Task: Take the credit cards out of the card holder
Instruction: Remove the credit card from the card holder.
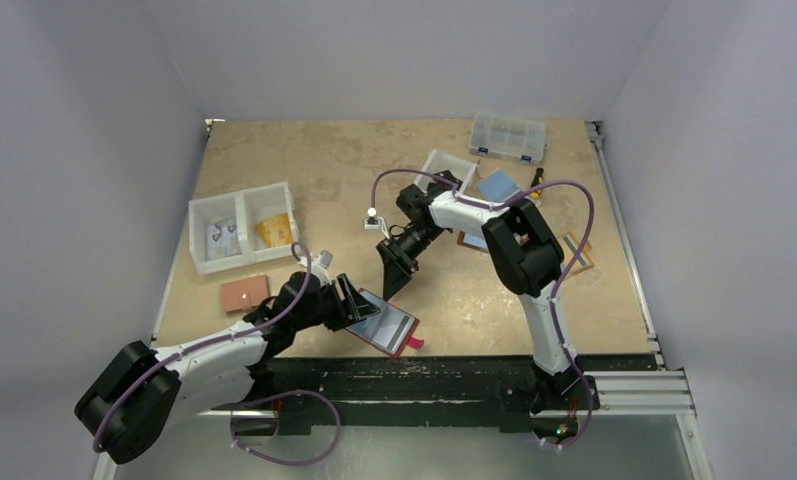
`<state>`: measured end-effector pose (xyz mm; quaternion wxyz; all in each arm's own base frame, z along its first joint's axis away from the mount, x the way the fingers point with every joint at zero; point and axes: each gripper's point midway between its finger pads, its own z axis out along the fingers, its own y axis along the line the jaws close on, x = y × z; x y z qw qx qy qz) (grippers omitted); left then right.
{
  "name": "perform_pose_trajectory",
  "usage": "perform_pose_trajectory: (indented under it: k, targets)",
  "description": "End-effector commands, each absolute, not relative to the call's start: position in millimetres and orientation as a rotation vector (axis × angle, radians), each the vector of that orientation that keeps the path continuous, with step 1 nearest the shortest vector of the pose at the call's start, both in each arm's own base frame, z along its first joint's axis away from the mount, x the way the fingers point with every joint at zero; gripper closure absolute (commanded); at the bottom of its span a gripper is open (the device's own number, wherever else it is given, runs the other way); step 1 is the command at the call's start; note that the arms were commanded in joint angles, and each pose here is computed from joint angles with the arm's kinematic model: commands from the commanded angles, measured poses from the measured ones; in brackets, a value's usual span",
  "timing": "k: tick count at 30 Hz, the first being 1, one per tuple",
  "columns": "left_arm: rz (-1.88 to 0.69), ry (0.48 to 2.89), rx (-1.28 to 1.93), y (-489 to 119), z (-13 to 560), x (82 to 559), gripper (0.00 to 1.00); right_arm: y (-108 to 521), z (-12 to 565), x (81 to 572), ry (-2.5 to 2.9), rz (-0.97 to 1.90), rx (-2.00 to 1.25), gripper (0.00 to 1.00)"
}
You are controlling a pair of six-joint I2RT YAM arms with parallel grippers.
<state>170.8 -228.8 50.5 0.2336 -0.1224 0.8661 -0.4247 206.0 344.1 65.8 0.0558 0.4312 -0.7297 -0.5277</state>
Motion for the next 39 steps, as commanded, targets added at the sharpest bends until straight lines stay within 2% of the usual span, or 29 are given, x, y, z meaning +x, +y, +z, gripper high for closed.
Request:
perform_pose_trajectory:
  k: [1,20,23,25,27,28,29,35,39]
  targets:
    - [-1.18,2.353,-0.273,-234.3,63.4,177.1,0.45,346.3,95.0,212.6,-2.2,-1.675,1.423,0.35]
    - [-1.162,2.338,-0.254,-230.3,68.4,179.8,0.47,338.9,103.8,206.3,-2.193,-1.696,1.472,0.35]
    - [-1.155,2.369,-0.261,-231.0,61.1,178.5,0.53,337.9,103.8,204.6,-2.192,-1.695,1.473,0.35]
    - [-1.151,2.383,-0.262,-232.2,58.0,178.7,0.63,336.4,103.7,203.4,-2.194,-1.69,1.481,0.35]
    - [-1.139,2.394,-0.27,-232.0,55.7,179.9,0.91,334.2,105.5,202.5,-2.201,-1.682,1.503,0.35]
    - [-1.133,2.397,-0.272,-231.9,55.7,181.0,0.97,333.0,105.8,202.2,-2.203,-1.676,1.521,0.35]
    - [-1.136,2.394,-0.267,-233.1,57.3,181.8,1.0,331.9,108.9,201.5,-2.203,-1.678,1.539,0.35]
    - [-1.247,2.22,-0.384,-237.0,93.9,198.4,1.0,326.5,134.7,193.4,-2.191,-1.729,1.65,0.37]
    - [-1.35,2.04,-0.466,-236.4,124.2,210.8,1.0,329.8,151.4,190.9,-2.234,-1.802,1.556,0.39]
